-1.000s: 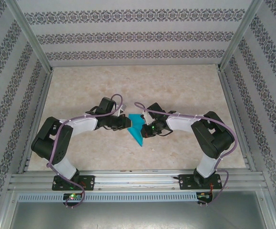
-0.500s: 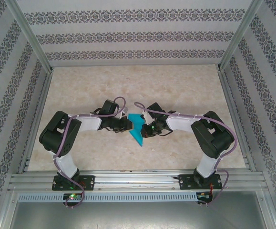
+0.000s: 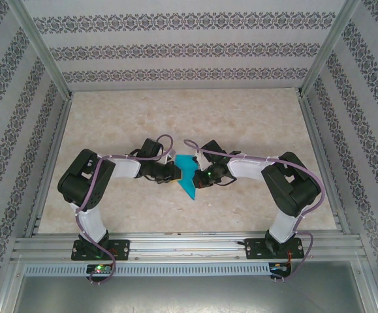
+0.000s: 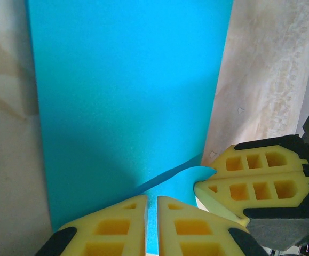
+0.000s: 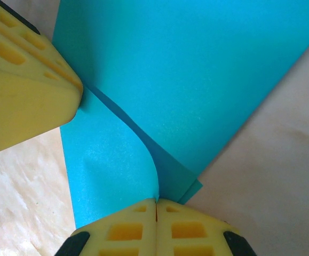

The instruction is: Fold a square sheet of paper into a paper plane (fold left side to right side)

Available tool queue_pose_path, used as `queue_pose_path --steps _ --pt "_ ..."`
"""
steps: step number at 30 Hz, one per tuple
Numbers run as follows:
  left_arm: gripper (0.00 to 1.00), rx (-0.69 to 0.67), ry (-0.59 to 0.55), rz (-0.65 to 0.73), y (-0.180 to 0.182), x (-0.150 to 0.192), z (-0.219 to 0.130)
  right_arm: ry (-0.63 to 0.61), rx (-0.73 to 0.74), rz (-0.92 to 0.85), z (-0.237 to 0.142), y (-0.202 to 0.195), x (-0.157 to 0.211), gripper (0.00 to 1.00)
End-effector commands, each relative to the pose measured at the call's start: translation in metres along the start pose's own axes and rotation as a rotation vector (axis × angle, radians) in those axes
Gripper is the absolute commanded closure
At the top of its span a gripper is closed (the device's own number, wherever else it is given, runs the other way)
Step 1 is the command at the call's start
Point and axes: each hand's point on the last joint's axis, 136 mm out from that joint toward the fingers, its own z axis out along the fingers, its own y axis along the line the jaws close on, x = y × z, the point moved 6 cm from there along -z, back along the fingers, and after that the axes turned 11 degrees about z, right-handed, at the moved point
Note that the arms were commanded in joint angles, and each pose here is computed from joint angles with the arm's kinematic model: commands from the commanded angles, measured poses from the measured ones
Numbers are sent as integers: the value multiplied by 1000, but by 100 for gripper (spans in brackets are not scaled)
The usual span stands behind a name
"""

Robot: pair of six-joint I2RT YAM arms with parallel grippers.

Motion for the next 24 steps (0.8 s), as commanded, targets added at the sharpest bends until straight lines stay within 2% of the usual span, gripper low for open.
queue_pose_path --steps 1,24 --pt "86 8 -12 40 -3 -5 5 84 108 29 14 -22 18 100" --pt "87 -16 19 39 4 -5 12 64 88 30 8 -18 15 100"
